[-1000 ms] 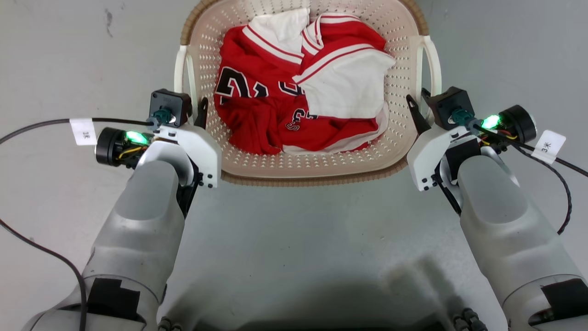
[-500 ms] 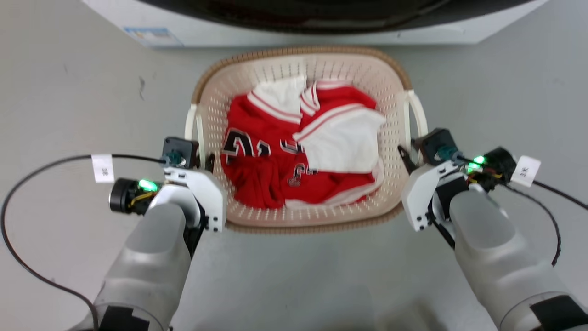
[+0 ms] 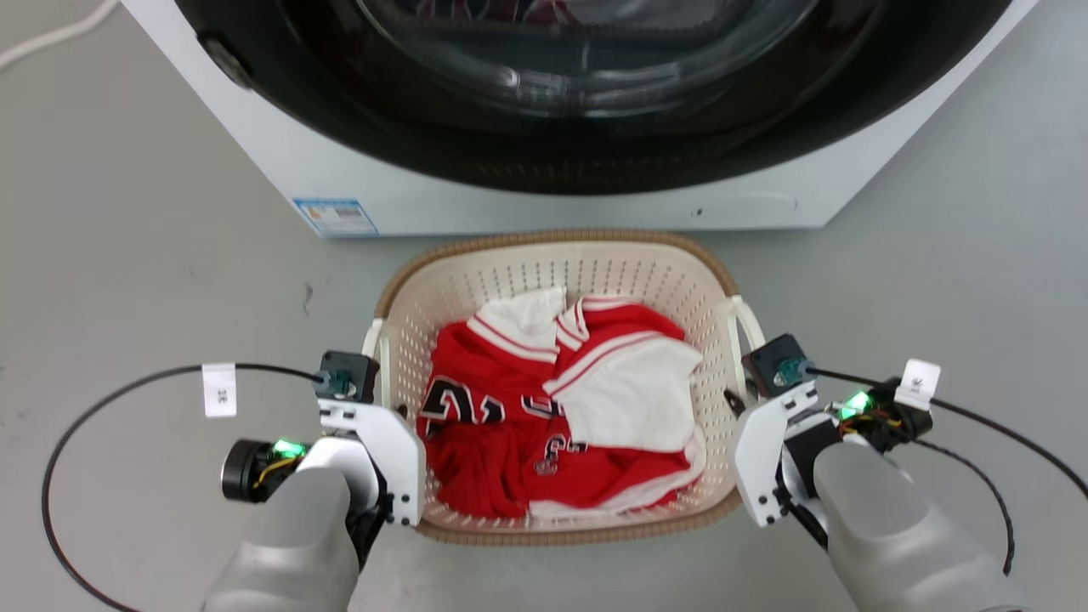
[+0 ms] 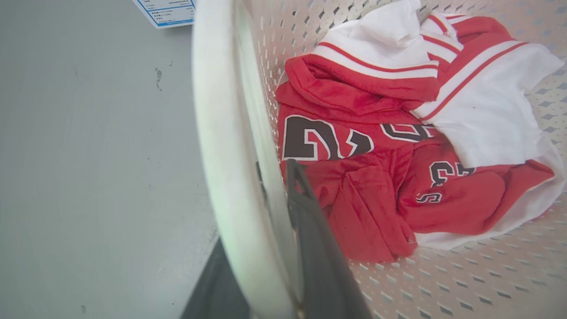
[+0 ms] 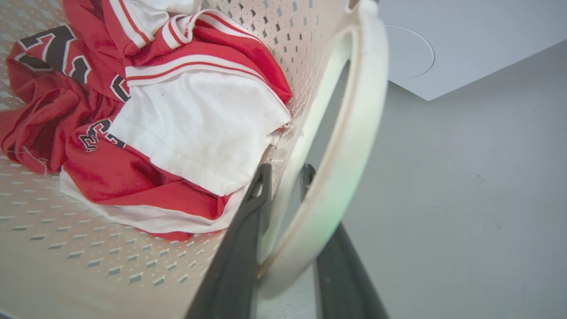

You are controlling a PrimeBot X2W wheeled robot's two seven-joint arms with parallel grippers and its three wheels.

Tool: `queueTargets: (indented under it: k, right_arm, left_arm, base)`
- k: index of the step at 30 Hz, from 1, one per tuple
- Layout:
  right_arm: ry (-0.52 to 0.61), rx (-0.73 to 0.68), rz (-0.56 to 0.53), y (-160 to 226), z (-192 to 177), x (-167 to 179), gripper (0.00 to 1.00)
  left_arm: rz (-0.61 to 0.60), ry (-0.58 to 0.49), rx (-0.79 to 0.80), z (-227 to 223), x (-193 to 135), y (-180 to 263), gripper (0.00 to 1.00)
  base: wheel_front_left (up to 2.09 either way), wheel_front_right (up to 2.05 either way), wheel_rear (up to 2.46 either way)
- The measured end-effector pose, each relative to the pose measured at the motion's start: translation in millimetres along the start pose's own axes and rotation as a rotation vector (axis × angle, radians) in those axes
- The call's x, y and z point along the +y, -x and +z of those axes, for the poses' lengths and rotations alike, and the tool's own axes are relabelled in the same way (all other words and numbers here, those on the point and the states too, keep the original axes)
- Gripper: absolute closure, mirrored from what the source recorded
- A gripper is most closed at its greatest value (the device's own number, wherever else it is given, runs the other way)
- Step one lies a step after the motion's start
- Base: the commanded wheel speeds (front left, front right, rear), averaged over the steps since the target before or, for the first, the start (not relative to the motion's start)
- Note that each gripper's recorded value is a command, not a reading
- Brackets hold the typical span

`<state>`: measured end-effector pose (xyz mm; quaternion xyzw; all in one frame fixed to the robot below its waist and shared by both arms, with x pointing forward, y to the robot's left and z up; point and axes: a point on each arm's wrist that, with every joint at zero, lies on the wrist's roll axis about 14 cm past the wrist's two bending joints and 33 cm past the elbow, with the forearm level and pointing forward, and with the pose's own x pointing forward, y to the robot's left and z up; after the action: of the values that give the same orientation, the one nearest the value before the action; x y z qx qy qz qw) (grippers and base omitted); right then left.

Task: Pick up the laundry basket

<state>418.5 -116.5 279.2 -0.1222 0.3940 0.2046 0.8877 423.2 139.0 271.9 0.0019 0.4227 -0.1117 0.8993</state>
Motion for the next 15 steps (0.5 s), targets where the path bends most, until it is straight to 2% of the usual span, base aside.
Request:
queueTargets:
  k: [15]
  right_arm:
    - [0.006, 0.008, -0.007, 63, -10, 25, 1.0]
  left_arm:
    - [-0.009, 0.016, -0.015, -14, -14, 63, 1.0]
  base:
    - [0.0, 0.0, 0.0]
